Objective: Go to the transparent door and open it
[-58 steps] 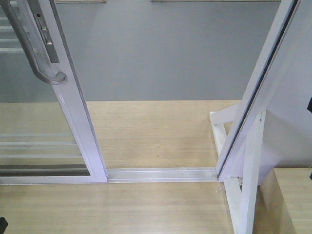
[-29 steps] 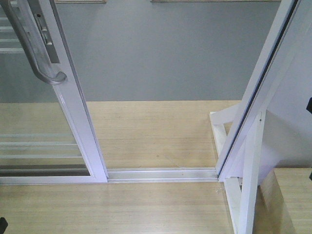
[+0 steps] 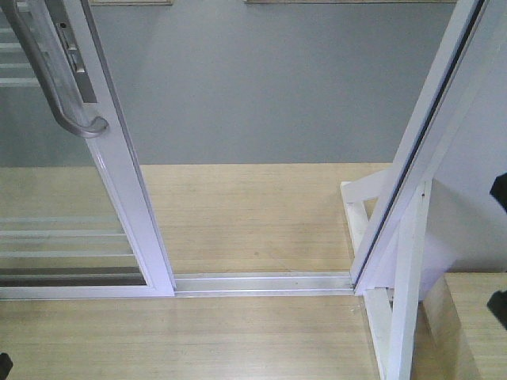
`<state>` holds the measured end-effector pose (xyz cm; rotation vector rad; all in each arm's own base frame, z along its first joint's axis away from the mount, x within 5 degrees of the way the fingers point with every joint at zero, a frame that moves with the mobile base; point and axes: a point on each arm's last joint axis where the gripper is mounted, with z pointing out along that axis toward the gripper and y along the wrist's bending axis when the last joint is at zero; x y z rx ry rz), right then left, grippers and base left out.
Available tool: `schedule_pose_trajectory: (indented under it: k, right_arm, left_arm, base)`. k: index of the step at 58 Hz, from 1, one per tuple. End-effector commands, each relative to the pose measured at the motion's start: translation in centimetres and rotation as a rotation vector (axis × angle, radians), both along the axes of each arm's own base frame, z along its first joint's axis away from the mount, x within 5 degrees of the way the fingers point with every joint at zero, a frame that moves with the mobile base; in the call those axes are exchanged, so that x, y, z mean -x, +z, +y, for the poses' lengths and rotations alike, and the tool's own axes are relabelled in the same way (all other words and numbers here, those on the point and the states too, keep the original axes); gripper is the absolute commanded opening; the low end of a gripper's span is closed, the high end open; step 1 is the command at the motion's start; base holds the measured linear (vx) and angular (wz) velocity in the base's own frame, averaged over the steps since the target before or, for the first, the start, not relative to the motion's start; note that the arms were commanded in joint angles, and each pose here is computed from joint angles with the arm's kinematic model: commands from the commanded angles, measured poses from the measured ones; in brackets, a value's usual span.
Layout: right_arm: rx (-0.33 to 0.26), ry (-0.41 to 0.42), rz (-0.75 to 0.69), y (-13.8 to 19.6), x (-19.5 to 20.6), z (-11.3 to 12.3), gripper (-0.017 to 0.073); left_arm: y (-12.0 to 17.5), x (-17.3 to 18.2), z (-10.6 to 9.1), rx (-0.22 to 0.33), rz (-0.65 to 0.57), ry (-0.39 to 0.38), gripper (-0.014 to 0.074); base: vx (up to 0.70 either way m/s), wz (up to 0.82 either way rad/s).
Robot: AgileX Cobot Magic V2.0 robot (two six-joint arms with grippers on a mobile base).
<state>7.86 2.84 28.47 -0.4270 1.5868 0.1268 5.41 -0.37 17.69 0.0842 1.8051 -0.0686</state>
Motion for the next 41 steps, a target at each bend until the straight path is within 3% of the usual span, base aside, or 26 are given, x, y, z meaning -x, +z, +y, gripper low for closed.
schedule_pose_trajectory:
  k: [1,7,11,18,41]
  right_arm:
    - [-0.044,-0.021,-0.145,-1.9,0.4,-0.3,-0.0001]
    - [-0.039,-0.027,-0.132,-6.9,1.2,-0.7,-0.0001]
    - [-0.008,-0.020,-0.041,-8.9,1.6,-0.7,-0.0001]
    - [0.023,-0.026,0.051,-9.9,2.2,-0.9,-0.0001]
    - [0.025,-0.176,0.063,-10.4,2.4,-1.9,-0.0001]
  left_arm:
    - [-0.1,-0.1,-0.1,0.013,-0.059,-0.012,0.0000]
    - [-0.1,-0.1,-0.1,0.013,-0.059,-0.012,0.0000]
    - [-0.1,-0.1,-0.1,0.013,-0.059,-0.012,0.0000]
    - [-0.1,-0.1,-0.1,0.011,-0.059,-0.012,0.0000]
    - [-0.1,-0.1,-0.1,0.012,-0.059,-0.012,0.0000]
  base:
    - [0.00,0.00]
    - [0.00,0.00]
    - [0.00,0.00]
    - [0.00,0.00]
    - [0.00,0.00]
